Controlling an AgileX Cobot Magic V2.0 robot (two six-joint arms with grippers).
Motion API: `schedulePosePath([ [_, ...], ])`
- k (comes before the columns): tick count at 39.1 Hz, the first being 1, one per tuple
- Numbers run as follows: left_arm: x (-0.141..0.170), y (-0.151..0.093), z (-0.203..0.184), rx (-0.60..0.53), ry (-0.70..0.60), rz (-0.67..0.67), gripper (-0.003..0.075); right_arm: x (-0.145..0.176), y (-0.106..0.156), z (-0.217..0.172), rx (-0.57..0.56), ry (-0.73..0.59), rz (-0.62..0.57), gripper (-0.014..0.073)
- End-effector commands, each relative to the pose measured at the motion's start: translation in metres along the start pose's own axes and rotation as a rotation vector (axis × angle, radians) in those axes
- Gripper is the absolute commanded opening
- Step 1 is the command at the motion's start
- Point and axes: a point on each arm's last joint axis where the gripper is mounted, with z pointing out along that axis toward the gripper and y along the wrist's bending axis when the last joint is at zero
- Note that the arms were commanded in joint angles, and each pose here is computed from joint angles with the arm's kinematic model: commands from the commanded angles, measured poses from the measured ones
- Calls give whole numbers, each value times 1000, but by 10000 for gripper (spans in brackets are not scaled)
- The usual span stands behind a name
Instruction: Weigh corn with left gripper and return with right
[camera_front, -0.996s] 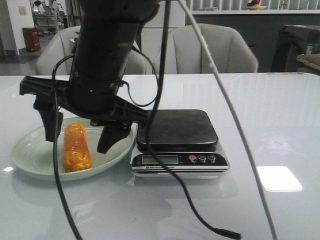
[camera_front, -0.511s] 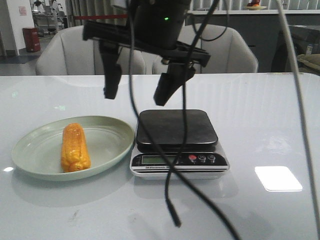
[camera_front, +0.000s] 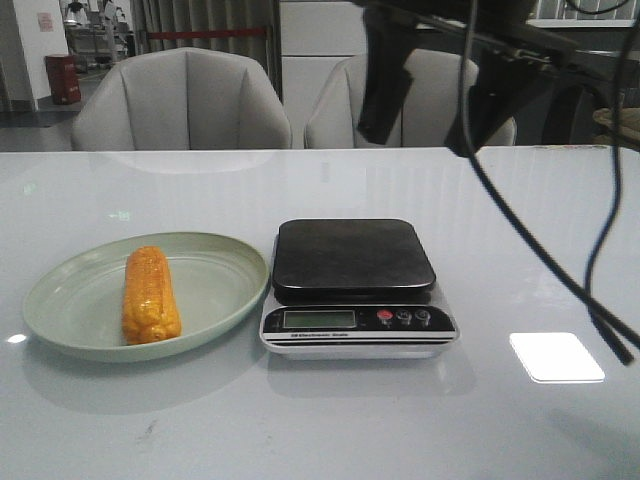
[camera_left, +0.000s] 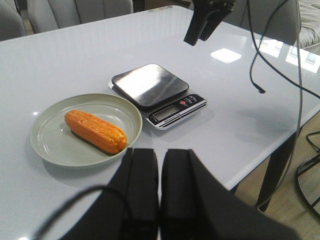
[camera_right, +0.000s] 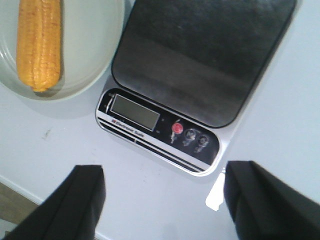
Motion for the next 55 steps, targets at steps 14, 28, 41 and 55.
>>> schedulePosePath([
  [14,-11,-1,-9,0,-121,-2,113,88,-27,-81,84,-456,-42,590],
  [28,-11,-1,-9,0,-121,-2,113,161,-24,-114,126,-823,-78,590],
  [41,-11,-1,-9,0,-121,-2,113,242,-23,-118,122,-1074,-139,590],
  [55,-11,-1,-9,0,-121,-2,113,287,-37,-95,142,-1360,-143,590],
])
